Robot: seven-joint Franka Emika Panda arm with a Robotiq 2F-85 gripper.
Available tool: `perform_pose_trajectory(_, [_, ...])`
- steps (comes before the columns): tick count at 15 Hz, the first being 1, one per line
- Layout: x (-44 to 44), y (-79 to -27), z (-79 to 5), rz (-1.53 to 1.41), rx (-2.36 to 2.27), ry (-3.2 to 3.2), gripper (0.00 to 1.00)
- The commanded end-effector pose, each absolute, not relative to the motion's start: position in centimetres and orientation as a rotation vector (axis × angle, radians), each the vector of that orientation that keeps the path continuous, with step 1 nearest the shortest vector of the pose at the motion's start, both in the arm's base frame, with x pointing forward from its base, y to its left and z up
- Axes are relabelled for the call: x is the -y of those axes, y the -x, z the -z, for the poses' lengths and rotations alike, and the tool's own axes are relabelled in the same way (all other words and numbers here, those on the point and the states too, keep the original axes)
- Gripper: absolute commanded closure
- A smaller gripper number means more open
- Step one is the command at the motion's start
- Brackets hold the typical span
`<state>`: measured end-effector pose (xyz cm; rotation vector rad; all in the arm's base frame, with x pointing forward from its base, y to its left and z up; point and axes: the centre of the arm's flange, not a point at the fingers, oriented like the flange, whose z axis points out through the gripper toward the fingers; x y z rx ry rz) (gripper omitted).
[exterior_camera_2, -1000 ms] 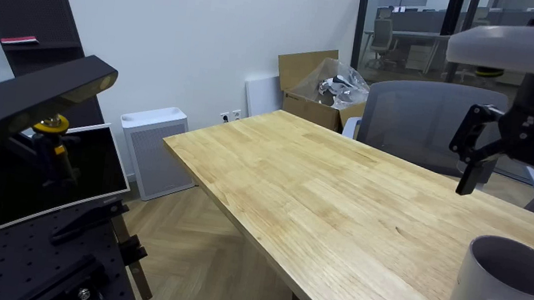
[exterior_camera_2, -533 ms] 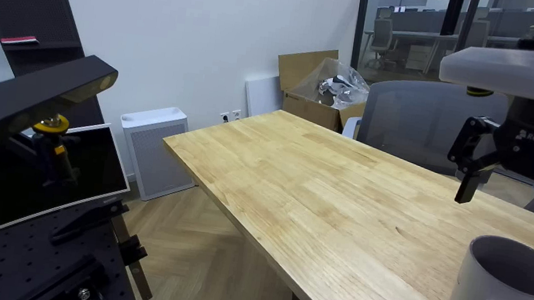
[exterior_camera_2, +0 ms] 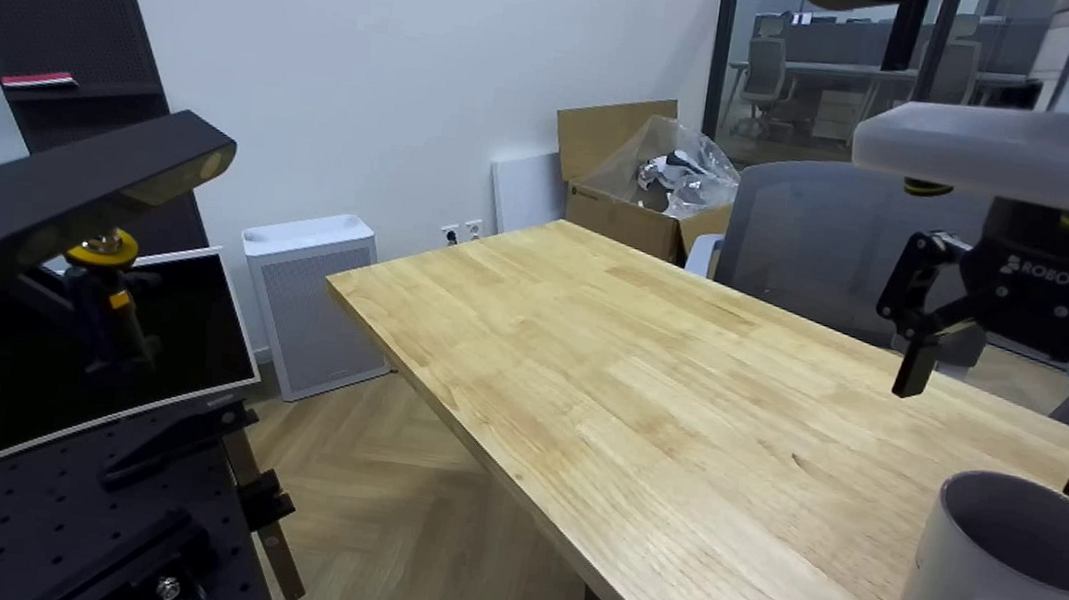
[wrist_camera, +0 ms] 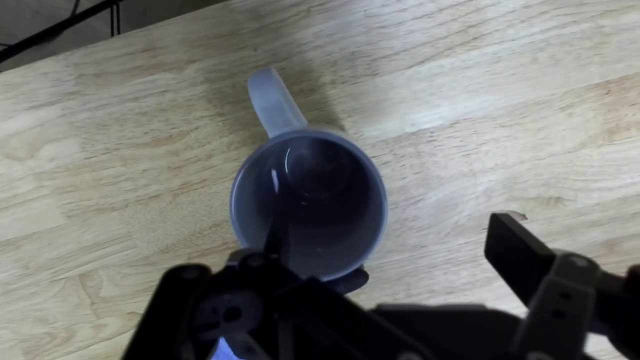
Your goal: Move the white mug to the left
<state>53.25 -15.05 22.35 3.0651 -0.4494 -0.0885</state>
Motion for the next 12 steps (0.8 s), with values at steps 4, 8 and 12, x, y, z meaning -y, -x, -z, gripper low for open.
perform_pose_trajectory(4, [14.1,-54.5,-20.8,0.091,0.476,-3.031,0.0])
perform_pose_trajectory(8, [14.4,-54.4,-19.9,0.107,0.477,-3.032,0.0])
perform_pose_trajectory(12, [14.9,-54.2,-19.4,0.121,0.486,-3.03,0.0])
